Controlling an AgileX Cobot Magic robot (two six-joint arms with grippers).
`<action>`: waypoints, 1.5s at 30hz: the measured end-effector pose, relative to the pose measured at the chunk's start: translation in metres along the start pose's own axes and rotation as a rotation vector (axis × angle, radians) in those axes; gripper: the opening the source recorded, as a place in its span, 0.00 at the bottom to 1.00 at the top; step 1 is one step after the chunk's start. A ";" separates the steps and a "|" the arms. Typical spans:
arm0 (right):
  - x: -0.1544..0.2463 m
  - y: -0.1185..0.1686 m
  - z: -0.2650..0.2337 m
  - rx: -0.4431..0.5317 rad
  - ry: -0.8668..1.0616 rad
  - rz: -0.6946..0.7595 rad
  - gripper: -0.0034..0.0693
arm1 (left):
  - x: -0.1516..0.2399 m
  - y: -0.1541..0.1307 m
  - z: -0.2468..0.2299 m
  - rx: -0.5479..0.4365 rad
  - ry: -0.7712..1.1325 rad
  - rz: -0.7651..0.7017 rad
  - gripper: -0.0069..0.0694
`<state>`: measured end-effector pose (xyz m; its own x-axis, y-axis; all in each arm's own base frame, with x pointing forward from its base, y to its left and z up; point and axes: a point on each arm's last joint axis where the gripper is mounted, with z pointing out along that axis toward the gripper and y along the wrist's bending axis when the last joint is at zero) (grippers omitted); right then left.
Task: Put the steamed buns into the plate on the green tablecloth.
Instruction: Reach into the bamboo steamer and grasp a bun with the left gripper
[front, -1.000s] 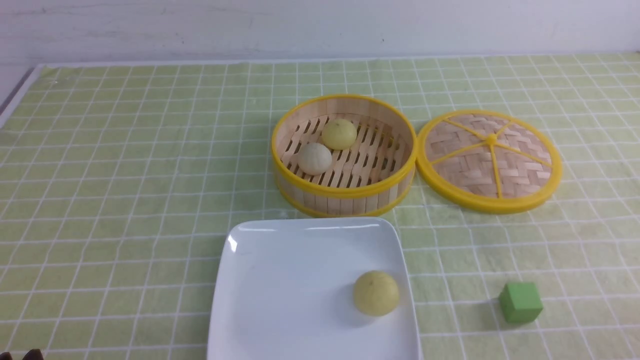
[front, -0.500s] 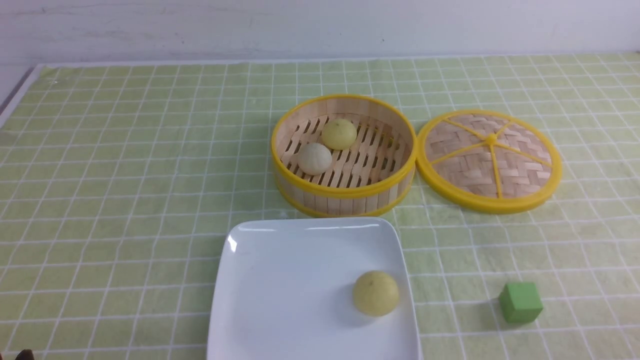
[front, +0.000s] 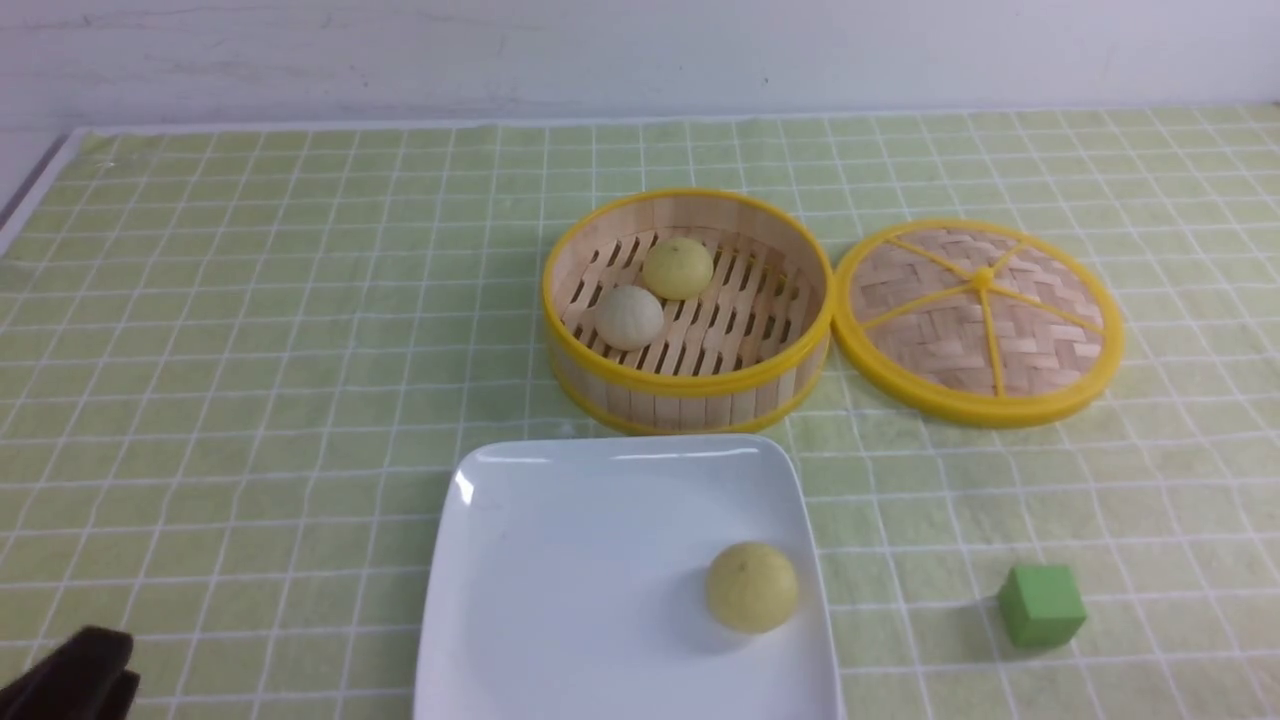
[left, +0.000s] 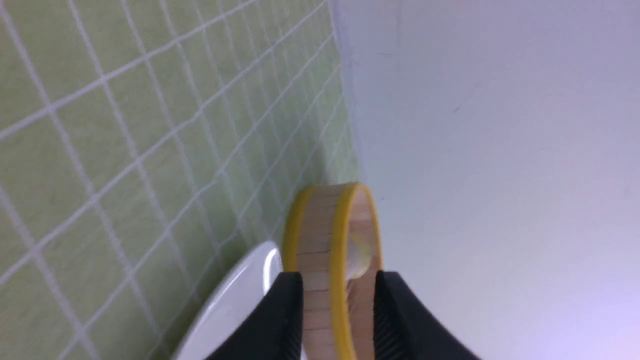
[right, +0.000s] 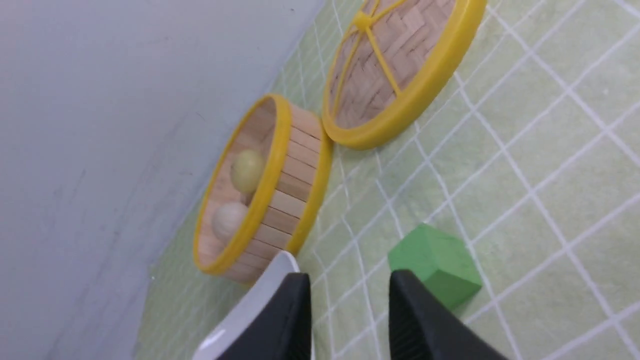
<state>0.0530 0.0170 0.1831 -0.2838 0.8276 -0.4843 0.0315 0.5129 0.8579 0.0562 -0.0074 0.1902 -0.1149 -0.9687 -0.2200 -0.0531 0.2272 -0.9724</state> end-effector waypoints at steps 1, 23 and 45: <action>-0.003 0.004 -0.001 -0.018 -0.020 -0.009 0.37 | -0.003 -0.006 0.000 0.048 -0.028 0.029 0.37; -0.051 0.076 0.073 0.559 0.928 -0.690 0.06 | -0.022 -0.118 0.182 -0.766 0.958 0.943 0.09; -0.053 0.076 0.083 0.522 0.885 -0.731 0.30 | 0.168 -0.128 0.410 -0.522 1.137 1.228 0.67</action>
<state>0.1504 0.0314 0.2600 -0.9318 -0.0193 -0.3624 -0.0868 0.9815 0.1708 0.4507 -0.2401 0.2455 -0.8929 0.2669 -0.3626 0.3303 0.9356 -0.1245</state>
